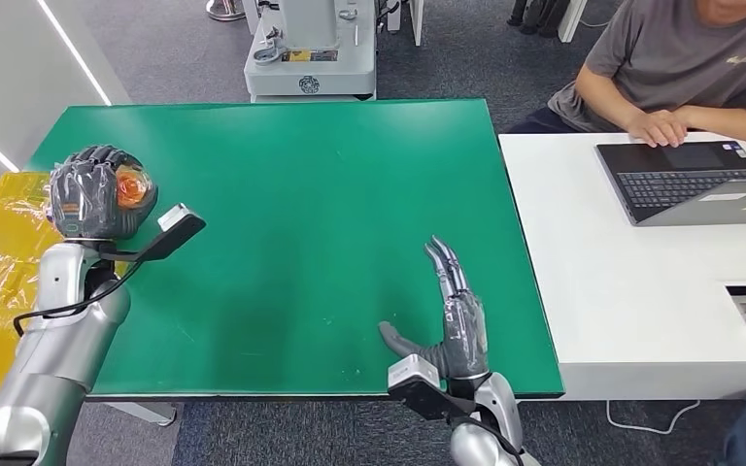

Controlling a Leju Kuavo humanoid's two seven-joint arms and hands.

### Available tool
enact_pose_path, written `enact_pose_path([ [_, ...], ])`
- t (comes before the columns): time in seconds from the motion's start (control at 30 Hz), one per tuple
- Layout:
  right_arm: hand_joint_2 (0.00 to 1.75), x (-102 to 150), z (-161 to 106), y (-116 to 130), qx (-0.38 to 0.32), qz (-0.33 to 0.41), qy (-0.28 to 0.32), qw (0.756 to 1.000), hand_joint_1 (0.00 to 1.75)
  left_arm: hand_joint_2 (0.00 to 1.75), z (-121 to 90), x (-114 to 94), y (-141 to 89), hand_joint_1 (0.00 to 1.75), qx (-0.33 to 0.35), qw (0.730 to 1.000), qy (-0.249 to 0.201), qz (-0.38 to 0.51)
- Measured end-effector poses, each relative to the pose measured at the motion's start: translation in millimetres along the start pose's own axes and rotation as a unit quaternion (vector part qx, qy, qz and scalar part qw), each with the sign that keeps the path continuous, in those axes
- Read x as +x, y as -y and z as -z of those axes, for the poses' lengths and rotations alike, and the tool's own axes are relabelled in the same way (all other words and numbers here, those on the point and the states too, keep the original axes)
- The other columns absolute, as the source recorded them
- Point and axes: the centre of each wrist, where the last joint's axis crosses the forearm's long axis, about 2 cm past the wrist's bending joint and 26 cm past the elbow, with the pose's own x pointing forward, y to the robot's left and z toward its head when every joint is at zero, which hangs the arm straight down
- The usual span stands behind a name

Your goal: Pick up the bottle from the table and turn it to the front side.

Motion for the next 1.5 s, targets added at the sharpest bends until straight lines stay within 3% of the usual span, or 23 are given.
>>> enact_pose_path([
  [0.2, 1.75, 0, 0, 2, -0.006, -0.002, -0.001, 1.000, 0.00, 1.75, -4, -9, 12, 1.75, -0.042, 0.998, -0.010, 0.044],
  [0.63, 1.75, -2, -1, 4, -0.015, -0.008, -0.003, 1.000, 0.00, 1.75, -34, -23, 38, 1.75, -0.148, 0.977, -0.043, 0.150],
  [1.13, 1.75, -4, 8, 7, -0.010, -0.010, 0.010, 1.000, 0.00, 1.75, -69, -72, 39, 1.75, -0.205, 0.945, -0.101, 0.235],
  [1.5, 1.75, -4, 11, 8, -0.010, -0.011, 0.014, 1.000, 0.00, 1.75, -88, -90, 38, 1.75, -0.225, 0.934, -0.126, 0.245],
])
